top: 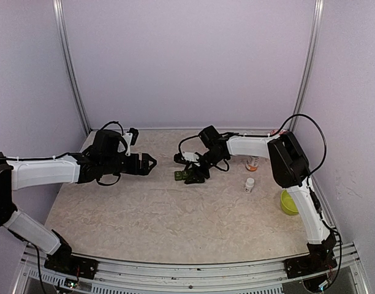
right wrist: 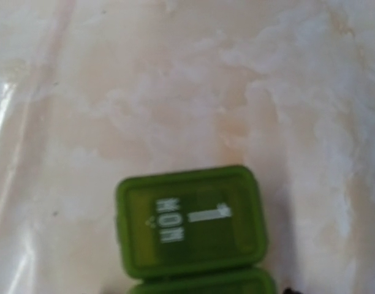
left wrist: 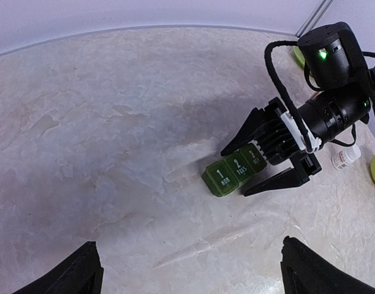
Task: Sort the pills into containers
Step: Pick up the pill container from the center of the board, then open the lid of the pill container.
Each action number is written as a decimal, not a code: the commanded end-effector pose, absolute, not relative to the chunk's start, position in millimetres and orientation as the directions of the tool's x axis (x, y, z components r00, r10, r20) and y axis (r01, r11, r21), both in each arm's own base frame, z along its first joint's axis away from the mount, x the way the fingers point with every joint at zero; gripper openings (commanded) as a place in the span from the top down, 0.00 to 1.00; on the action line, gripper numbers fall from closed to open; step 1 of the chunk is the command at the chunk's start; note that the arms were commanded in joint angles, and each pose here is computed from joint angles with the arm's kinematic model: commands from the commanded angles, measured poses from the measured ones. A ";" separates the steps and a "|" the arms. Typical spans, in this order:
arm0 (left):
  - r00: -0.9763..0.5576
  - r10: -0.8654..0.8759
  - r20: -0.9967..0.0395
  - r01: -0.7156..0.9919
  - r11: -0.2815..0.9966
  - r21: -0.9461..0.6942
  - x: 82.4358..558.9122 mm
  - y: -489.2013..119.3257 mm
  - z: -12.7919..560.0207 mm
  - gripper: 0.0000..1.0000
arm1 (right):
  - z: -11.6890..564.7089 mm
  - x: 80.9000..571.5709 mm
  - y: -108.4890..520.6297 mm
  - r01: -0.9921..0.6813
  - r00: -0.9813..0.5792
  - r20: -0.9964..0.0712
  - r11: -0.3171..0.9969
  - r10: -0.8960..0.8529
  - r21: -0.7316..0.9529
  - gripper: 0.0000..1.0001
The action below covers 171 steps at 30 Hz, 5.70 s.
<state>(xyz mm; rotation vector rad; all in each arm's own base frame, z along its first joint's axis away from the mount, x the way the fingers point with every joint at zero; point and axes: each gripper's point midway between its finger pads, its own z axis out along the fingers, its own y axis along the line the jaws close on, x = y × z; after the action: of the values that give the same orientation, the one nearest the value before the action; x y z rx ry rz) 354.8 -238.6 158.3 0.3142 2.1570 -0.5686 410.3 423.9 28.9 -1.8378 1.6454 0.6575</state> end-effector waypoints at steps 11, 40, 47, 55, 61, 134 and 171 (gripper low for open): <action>-0.601 -0.011 -0.799 0.418 0.848 -0.327 350.0 -238.6 155.8 0.01 | 41.8 399.6 424.6 -0.997 0.080 -0.729 -0.041 -0.680 -0.071 0.59; -0.587 -0.025 -0.809 0.711 0.463 -0.530 297.9 -326.2 206.4 0.01 | 169.8 302.3 404.4 -0.967 0.048 -0.788 0.167 -0.614 -0.190 0.65; -0.338 0.019 -0.941 0.864 0.403 -0.303 263.6 -318.8 213.6 0.01 | 179.9 268.3 391.4 -0.987 -0.040 -0.805 0.149 -0.592 -0.061 0.65; 0.025 0.004 -1.000 0.946 0.322 0.024 226.5 -312.2 227.7 0.01 | 197.2 245.8 381.3 -0.989 -0.114 -0.806 0.139 -0.581 0.040 0.65; 0.163 0.038 -0.986 0.953 0.254 0.167 218.7 -319.6 228.0 0.01 | 201.1 226.0 375.5 -0.989 -0.143 -0.803 0.099 -0.579 0.105 0.64; 0.154 0.206 -0.966 0.988 -0.064 0.144 186.7 -382.6 195.7 0.47 | 177.7 175.6 388.5 -0.988 -0.071 -0.783 -0.064 -0.618 0.140 0.65; 0.143 0.255 -0.956 0.989 -0.060 0.132 187.6 -383.3 182.2 0.48 | 185.2 173.6 389.0 -0.989 -0.056 -0.798 -0.079 -0.600 0.129 0.66</action>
<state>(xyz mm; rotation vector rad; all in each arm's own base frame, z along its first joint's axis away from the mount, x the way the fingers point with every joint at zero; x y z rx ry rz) 188.3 -379.9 183.1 1.4822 1.2709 -1.0033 180.8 386.9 183.9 -1.6975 1.7150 0.9768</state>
